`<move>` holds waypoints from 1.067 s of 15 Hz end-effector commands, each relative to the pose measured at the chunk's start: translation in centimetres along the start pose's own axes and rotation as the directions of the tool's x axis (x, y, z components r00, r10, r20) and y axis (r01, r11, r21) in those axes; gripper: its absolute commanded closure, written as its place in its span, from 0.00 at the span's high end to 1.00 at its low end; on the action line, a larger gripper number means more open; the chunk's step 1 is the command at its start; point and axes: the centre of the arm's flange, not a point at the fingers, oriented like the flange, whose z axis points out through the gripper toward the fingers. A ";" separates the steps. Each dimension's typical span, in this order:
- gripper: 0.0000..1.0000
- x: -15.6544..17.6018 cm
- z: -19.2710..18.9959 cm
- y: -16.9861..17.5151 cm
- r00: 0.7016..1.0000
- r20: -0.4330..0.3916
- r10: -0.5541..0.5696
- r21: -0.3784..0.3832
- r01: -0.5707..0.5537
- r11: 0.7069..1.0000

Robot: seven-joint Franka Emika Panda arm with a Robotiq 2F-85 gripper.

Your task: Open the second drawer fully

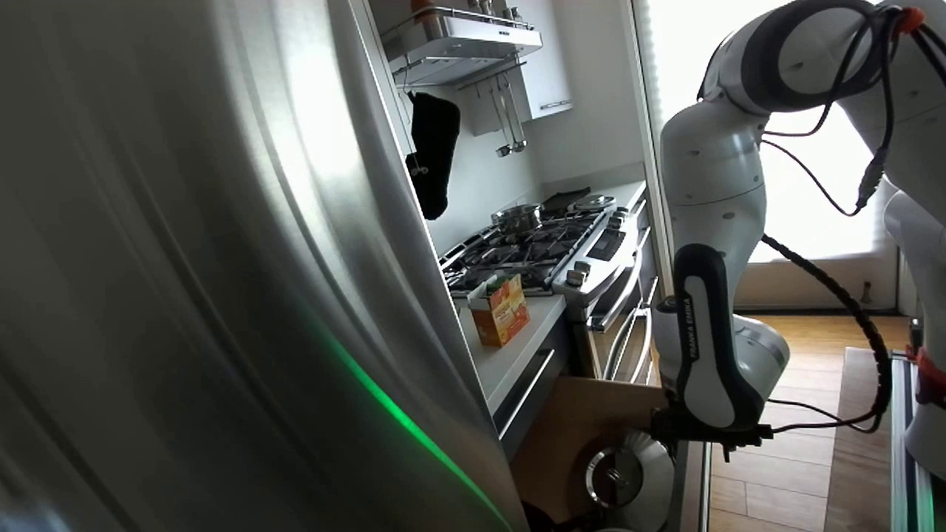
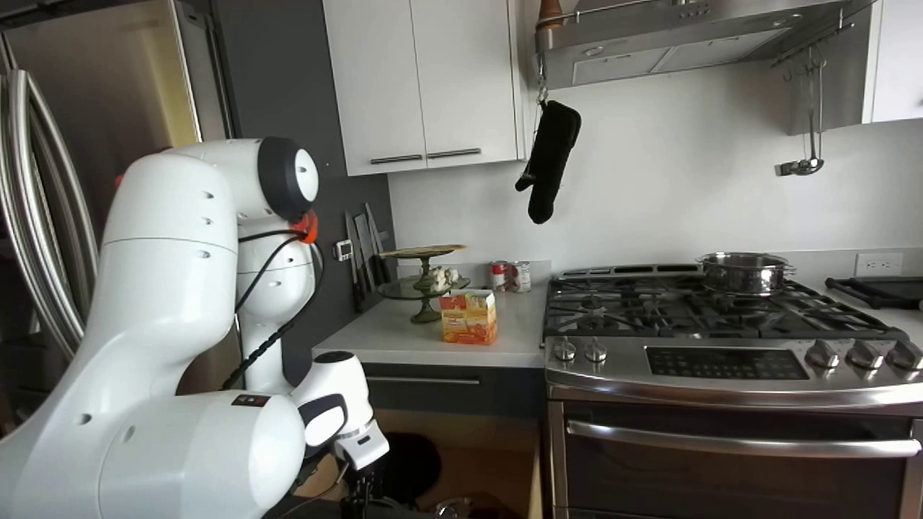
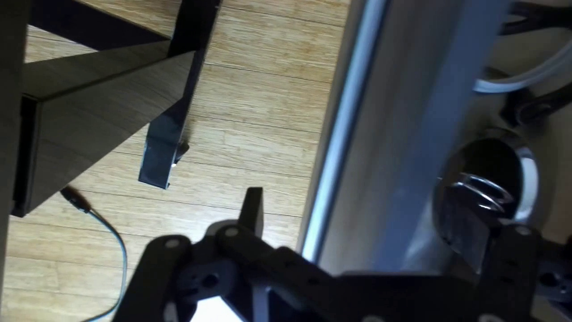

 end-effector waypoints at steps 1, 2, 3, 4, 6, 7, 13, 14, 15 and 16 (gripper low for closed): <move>1.00 0.9 -5.9 -0.2 0.999 -0.037 0.014 0.095 -0.010 0.995; 1.00 1.5 -7.0 -0.8 1.000 -0.023 0.014 0.127 -0.011 0.992; 0.99 2.1 -7.7 -1.4 0.999 -0.032 0.014 0.157 -0.009 0.987; 1.00 3.0 -8.0 -2.2 1.000 -0.029 -0.003 0.183 0.008 0.983; 1.00 4.4 -8.0 -3.4 1.000 -0.017 -0.025 0.217 0.028 0.976; 1.00 5.1 -7.6 -4.1 0.999 -0.010 -0.053 0.230 0.054 0.972; 1.00 4.7 -9.1 -6.5 0.977 -0.021 -0.210 0.240 0.209 0.948; 1.00 4.8 -9.2 -6.7 0.975 -0.021 -0.219 0.243 0.218 0.945; 1.00 4.9 -9.2 -6.7 0.976 -0.022 -0.218 0.243 0.216 0.946; 1.00 4.9 -9.1 -6.7 0.976 -0.022 -0.217 0.242 0.216 0.946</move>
